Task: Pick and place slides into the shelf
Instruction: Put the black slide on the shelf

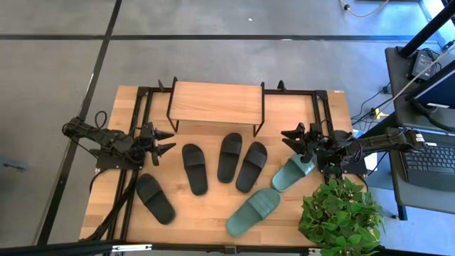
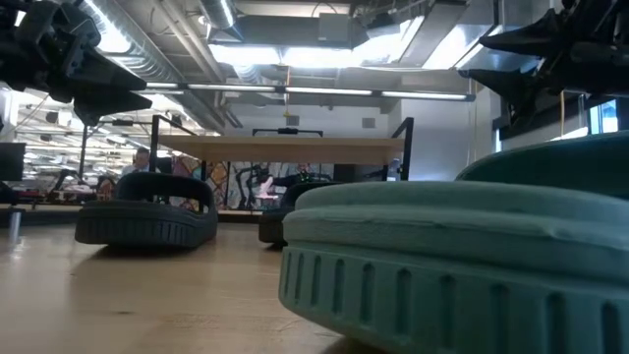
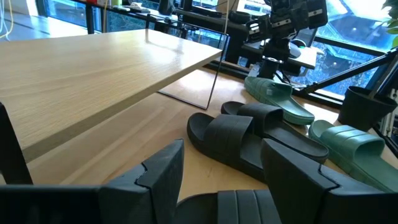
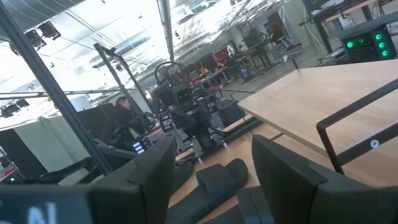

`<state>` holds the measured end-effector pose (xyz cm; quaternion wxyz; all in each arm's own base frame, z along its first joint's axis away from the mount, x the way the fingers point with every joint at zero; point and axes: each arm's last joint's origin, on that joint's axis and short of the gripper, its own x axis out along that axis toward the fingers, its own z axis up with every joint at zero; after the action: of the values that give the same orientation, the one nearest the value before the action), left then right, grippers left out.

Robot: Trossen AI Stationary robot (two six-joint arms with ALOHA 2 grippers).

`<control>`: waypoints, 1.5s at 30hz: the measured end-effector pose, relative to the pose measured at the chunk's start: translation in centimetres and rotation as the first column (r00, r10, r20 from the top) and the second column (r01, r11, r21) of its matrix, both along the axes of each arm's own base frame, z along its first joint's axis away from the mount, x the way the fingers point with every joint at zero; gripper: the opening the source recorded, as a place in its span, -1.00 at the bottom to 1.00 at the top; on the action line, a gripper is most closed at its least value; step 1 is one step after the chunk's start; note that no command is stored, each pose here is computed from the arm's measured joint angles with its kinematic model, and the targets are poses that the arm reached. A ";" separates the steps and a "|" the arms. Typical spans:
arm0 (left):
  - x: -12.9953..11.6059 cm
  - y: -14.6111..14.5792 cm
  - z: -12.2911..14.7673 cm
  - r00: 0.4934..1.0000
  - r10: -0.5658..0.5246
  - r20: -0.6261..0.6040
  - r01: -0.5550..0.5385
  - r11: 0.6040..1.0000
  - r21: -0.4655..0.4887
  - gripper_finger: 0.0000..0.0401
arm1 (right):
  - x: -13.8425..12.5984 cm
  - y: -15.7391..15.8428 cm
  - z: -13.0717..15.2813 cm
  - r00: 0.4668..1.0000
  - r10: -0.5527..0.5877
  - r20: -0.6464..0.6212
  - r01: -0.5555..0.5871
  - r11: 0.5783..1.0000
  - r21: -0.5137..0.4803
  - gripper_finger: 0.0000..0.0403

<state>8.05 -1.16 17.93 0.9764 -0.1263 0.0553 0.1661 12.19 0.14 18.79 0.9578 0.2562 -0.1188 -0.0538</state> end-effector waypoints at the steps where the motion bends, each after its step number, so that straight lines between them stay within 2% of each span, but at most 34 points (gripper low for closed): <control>1: 0.0 0.0 0.0 1.000 0.000 0.000 0.000 1.000 0.000 0.02 | 0.0 0.0 0.0 1.000 0.000 0.000 0.000 1.000 0.000 0.05; 12: 0.0 0.0 0.0 1.000 0.000 0.000 0.000 1.000 0.000 0.02 | 0.0 0.0 0.4 1.000 -0.007 0.002 0.008 1.000 -0.025 0.05; 15: 0.0 0.0 0.0 1.000 0.000 0.001 0.000 1.000 0.000 0.02 | 0.3 0.0 2.1 1.000 -0.010 0.001 0.010 0.999 -0.049 0.05; 20: 0.0 0.0 0.0 1.000 0.000 0.001 0.000 1.000 0.000 0.02 | 0.8 0.1 7.4 0.998 -0.029 -0.058 0.017 0.981 -0.194 0.05; 23: 0.0 0.0 0.0 1.000 0.000 0.001 0.000 1.000 0.000 0.02 | 1.4 0.2 10.8 0.986 -0.038 -0.160 -0.007 0.963 -0.269 0.05; 26: 0.0 0.0 0.0 1.000 0.000 0.001 0.000 1.000 0.000 0.02 | 2.6 0.4 13.3 0.950 -0.043 -0.308 -0.062 0.944 -0.323 0.05; 31: 0.0 0.0 0.0 1.000 0.000 0.001 0.000 1.000 0.000 0.02 | 6.3 1.5 15.3 0.844 -0.028 -0.535 -0.198 0.912 -0.360 0.04; 35: 0.0 0.0 0.0 1.000 0.000 0.000 0.000 1.000 0.000 0.02 | 9.7 2.9 15.1 0.719 -0.016 -0.695 -0.279 0.909 -0.310 -0.03; 39: 0.0 0.0 0.0 1.000 0.000 0.001 0.000 1.000 0.000 0.02 | 13.0 4.5 12.6 0.548 -0.020 -0.836 -0.325 0.916 -0.235 -0.12; 45: 0.0 0.0 0.0 1.000 0.000 0.001 0.000 1.000 0.000 0.02 | 16.2 6.3 6.7 0.290 -0.037 -0.956 -0.325 0.936 -0.134 -0.22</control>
<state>8.05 -1.16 17.93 0.9764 -0.1265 0.0550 0.1663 28.41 6.45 25.45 0.8692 0.0339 0.4856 -0.0872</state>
